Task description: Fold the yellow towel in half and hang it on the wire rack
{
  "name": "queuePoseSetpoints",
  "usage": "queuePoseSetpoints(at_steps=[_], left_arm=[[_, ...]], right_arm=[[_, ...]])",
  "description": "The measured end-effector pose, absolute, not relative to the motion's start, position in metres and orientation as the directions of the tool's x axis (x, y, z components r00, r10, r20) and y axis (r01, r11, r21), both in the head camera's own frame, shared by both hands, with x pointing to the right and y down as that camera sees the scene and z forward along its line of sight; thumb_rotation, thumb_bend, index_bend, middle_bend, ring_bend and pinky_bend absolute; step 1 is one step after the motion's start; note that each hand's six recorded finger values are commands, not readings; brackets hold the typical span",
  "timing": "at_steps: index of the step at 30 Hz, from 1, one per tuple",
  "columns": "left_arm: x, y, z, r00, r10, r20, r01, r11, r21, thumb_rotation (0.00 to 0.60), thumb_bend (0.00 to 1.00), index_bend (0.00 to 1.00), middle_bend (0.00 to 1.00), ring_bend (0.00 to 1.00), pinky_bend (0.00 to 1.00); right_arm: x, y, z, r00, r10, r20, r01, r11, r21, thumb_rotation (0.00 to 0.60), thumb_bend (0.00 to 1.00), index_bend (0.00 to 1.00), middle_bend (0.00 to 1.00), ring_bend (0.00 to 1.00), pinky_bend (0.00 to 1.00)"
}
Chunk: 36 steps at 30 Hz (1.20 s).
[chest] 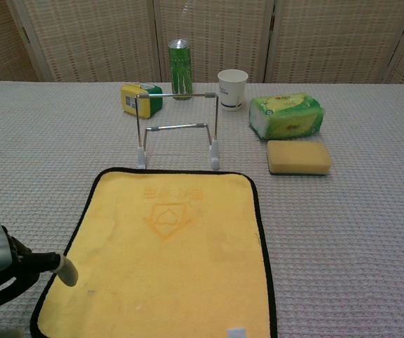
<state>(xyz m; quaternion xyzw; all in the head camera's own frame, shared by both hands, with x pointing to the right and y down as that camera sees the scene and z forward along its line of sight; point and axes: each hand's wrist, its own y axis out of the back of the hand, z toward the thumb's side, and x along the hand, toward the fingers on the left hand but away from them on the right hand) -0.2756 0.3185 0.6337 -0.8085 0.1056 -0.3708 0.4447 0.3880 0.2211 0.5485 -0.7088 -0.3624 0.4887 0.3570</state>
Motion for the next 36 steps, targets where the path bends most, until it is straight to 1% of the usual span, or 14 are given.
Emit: queuePoseSetpoints(at_steps=[9, 18, 29, 36], left_arm=[[-0.268, 0.329, 0.643, 0.697, -0.504, 0.51, 0.155, -0.589, -0.793, 0.6, 0.26, 0.35, 0.81, 0.75, 0.88], [-0.265, 0.336, 0.655, 0.682, -0.498, 0.535, 0.166, -0.607, -0.777, 0.6, 0.26, 0.35, 0.81, 0.75, 0.88], [-0.261, 0.334, 0.665, 0.672, -0.504, 0.543, 0.17, -0.608, -0.775, 0.6, 0.26, 0.36, 0.81, 0.75, 0.88], [-0.259, 0.332, 0.664, 0.674, -0.514, 0.531, 0.153, -0.606, -0.781, 0.6, 0.26, 0.38, 0.81, 0.76, 0.88]], right_arm=[[0.389, 0.223, 0.547, 0.257, 0.864, -0.433, 0.166, -0.481, -0.861, 0.6, 0.46, 0.19, 0.44, 0.5, 0.37], [0.392, 0.224, 0.544, 0.251, 0.867, -0.43, 0.166, -0.476, -0.863, 0.6, 0.46, 0.19, 0.45, 0.51, 0.37], [0.394, 0.225, 0.543, 0.244, 0.871, -0.427, 0.168, -0.472, -0.866, 0.6, 0.46, 0.19, 0.45, 0.51, 0.37], [0.395, 0.225, 0.543, 0.24, 0.872, -0.427, 0.168, -0.471, -0.866, 0.6, 0.46, 0.19, 0.45, 0.51, 0.37]])
